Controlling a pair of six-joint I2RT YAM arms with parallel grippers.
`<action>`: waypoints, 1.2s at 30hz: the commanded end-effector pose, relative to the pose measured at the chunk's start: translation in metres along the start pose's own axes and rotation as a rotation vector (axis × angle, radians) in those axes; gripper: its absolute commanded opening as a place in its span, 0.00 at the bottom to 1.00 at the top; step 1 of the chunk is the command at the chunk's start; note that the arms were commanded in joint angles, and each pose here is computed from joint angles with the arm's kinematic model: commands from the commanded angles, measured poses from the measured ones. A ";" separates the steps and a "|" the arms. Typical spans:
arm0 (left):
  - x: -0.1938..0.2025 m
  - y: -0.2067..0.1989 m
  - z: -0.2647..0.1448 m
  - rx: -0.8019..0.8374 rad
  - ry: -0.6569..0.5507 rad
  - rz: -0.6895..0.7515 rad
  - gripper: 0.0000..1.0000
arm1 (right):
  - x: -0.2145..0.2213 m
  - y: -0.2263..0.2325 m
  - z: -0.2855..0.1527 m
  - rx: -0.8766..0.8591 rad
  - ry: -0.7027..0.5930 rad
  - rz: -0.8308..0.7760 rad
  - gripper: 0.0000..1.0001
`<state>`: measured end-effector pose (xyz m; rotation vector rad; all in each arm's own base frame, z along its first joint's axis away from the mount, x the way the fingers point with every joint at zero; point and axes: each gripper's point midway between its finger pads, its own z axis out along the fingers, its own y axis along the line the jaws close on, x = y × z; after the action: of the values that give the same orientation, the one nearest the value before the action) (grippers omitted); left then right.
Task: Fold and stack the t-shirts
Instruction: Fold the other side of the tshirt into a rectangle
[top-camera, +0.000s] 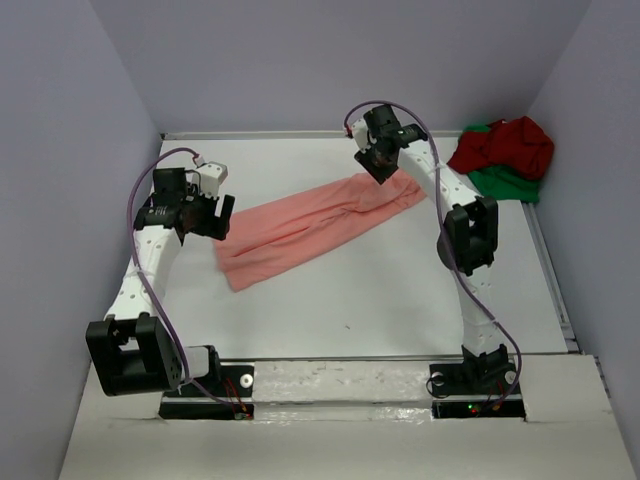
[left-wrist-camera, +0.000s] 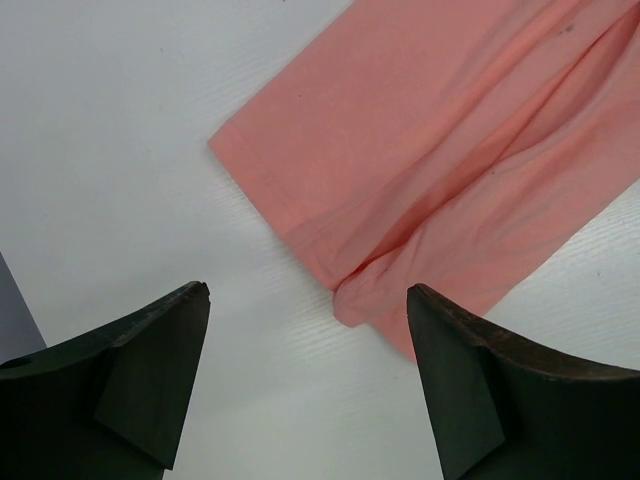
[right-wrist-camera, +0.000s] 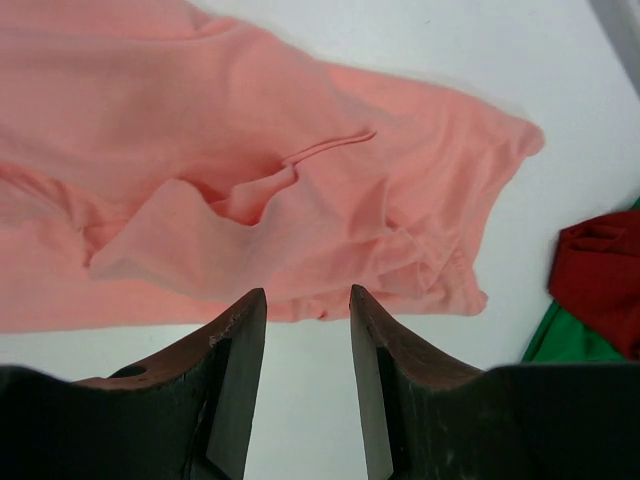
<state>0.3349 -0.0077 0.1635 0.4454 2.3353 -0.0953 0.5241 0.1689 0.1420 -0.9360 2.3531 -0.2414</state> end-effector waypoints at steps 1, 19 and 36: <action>-0.004 -0.006 -0.009 0.013 -0.035 0.006 0.89 | 0.010 0.018 -0.020 -0.080 0.012 0.014 0.45; -0.002 -0.008 -0.009 0.016 -0.043 0.008 0.90 | 0.015 0.040 0.000 -0.164 0.058 0.004 0.43; 0.002 -0.006 -0.006 0.010 -0.029 0.006 0.90 | 0.018 0.057 0.035 -0.193 0.088 -0.015 0.45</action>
<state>0.3308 -0.0100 0.1647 0.4502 2.3243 -0.1079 0.4985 0.1931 0.0794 -1.0500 2.5102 -0.0724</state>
